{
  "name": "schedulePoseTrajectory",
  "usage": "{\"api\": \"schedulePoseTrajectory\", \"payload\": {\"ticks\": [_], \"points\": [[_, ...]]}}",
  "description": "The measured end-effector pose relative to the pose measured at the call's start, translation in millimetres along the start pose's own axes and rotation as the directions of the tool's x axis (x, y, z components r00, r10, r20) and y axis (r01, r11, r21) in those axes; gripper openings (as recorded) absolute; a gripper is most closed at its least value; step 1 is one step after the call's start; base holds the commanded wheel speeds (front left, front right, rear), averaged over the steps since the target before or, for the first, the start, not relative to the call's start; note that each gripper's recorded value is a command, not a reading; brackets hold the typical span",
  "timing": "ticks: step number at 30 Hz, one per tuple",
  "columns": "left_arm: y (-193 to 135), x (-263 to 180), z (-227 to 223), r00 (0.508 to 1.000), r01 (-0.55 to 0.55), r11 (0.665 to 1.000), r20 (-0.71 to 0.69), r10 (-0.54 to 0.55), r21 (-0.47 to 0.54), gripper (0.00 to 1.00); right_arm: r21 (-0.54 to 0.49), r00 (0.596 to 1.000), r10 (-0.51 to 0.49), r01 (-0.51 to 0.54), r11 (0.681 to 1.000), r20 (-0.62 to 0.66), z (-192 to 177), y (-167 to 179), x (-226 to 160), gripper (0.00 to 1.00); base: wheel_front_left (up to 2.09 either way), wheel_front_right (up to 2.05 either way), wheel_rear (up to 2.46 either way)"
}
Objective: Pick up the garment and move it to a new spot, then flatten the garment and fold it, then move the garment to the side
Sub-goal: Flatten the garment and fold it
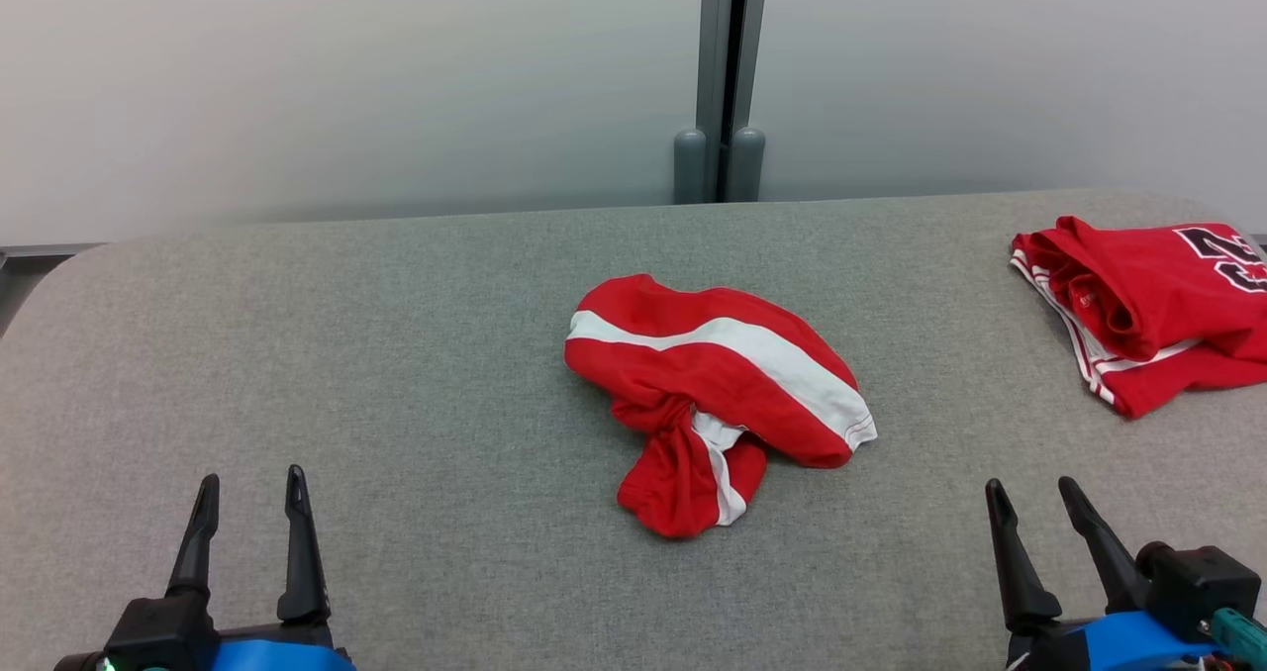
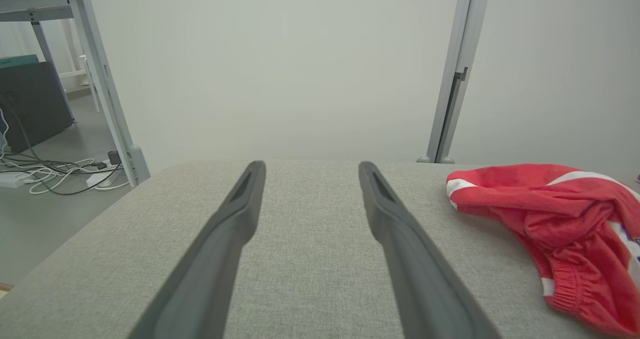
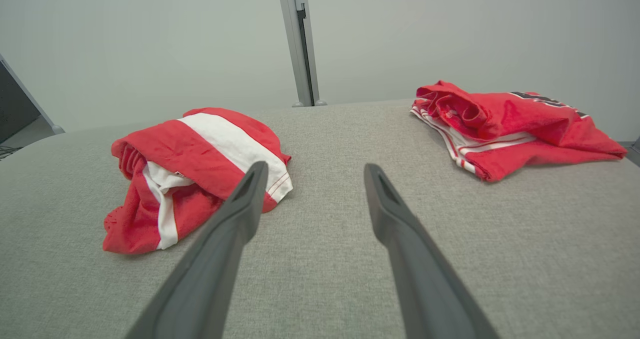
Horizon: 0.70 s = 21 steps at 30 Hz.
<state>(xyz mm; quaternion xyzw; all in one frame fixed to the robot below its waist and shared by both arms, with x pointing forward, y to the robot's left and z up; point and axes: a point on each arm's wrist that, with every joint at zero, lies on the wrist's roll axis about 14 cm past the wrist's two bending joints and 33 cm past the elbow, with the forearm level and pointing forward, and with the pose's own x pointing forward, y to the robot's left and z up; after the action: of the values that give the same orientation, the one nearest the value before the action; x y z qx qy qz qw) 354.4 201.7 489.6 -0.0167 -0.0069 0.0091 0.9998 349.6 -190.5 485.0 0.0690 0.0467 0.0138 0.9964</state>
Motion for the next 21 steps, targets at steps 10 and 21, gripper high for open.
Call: {"api": "schedulePoseTrajectory", "payload": {"ticks": [10, 21], "points": [[0, 5, 1, 1.000, -0.002, 1.000, 0.005, 0.002, -0.004, 1.00, -0.057, 0.991, 0.111, -0.107, 0.993, 0.076, 36, 37, 48, 1.00, 0.00, 0.00, 0.00], [8, 10, -3, 0.999, -0.041, 0.999, -0.004, 0.041, -0.013, 1.00, -0.103, 0.984, 0.147, -0.157, 0.982, -0.098, -13, 43, 106, 1.00, 0.00, 0.00, 0.00]]}}
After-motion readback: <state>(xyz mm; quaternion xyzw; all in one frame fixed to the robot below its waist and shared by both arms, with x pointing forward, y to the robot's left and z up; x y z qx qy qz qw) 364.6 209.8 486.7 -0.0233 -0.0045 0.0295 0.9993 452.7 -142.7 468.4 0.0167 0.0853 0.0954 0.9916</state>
